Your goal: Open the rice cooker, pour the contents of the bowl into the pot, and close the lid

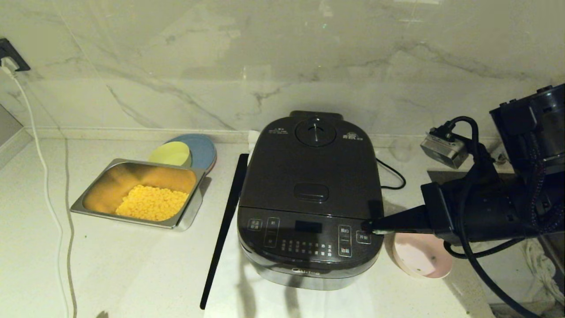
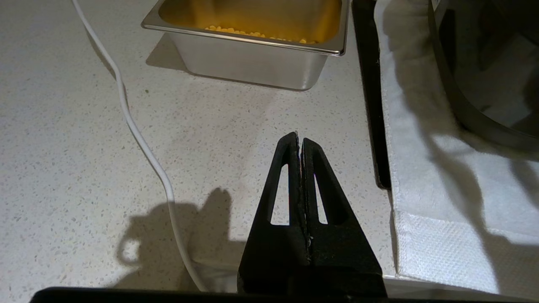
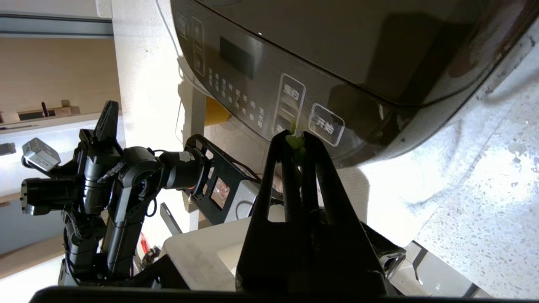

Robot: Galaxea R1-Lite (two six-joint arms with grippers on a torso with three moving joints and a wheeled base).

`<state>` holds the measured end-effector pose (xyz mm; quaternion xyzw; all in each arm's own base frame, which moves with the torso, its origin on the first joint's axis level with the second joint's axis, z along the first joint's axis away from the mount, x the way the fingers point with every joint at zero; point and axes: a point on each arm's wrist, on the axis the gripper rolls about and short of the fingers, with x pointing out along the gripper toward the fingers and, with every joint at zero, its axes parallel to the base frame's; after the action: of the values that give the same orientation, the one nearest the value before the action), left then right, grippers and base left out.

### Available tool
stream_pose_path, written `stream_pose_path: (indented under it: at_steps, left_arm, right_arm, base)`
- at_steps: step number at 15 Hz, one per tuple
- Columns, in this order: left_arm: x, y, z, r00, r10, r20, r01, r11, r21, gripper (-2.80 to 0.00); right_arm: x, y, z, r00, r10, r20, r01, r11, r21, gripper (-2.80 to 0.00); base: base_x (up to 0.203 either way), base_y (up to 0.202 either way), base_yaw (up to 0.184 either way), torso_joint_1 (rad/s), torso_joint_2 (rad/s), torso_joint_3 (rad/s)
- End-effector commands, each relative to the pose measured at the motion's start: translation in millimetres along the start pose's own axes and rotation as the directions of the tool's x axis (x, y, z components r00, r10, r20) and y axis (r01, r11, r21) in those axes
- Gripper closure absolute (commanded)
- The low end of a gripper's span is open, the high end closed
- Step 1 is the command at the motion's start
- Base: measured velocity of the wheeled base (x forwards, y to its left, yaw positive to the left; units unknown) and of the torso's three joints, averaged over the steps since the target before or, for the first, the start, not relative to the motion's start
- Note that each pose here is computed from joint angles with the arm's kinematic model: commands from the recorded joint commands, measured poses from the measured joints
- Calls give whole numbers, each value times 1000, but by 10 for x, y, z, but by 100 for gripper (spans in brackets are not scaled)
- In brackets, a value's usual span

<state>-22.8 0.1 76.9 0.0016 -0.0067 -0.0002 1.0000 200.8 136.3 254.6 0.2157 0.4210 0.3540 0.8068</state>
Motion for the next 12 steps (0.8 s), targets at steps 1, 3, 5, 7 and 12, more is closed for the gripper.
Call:
stream_pose_path:
  at_steps: [1, 3, 5, 7, 12]
  left_arm:
    - [7, 0, -25, 1000, 0, -9, 0, 1000, 0, 0]
    - [7, 0, -25, 1000, 0, -9, 0, 1000, 0, 0]
    - [7, 0, -25, 1000, 0, -9, 0, 1000, 0, 0]
    - [7, 0, -25, 1000, 0, -9, 0, 1000, 0, 0]
    - [7, 0, -25, 1000, 0, -9, 0, 1000, 0, 0]
  right_arm:
    - [7, -17, 14, 1000, -3, -1, 3, 1000, 8, 0]
    - [27, -42, 18, 1000, -9, -4, 9, 1000, 15, 0]
    - [29, -43, 26, 1000, -9, -3, 10, 1000, 15, 0]
    - [45, -46, 36, 1000, -9, 1, 9, 1000, 13, 0]
    - [109, -129, 78, 1000, -24, 6, 24, 999, 29, 0]
  base:
    - [0, 0, 0, 0, 0, 0]
    - [0, 0, 0, 0, 0, 0]
    - [0, 0, 0, 0, 0, 0]
    - [0, 0, 0, 0, 0, 0]
    - [0, 0, 0, 0, 0, 0]
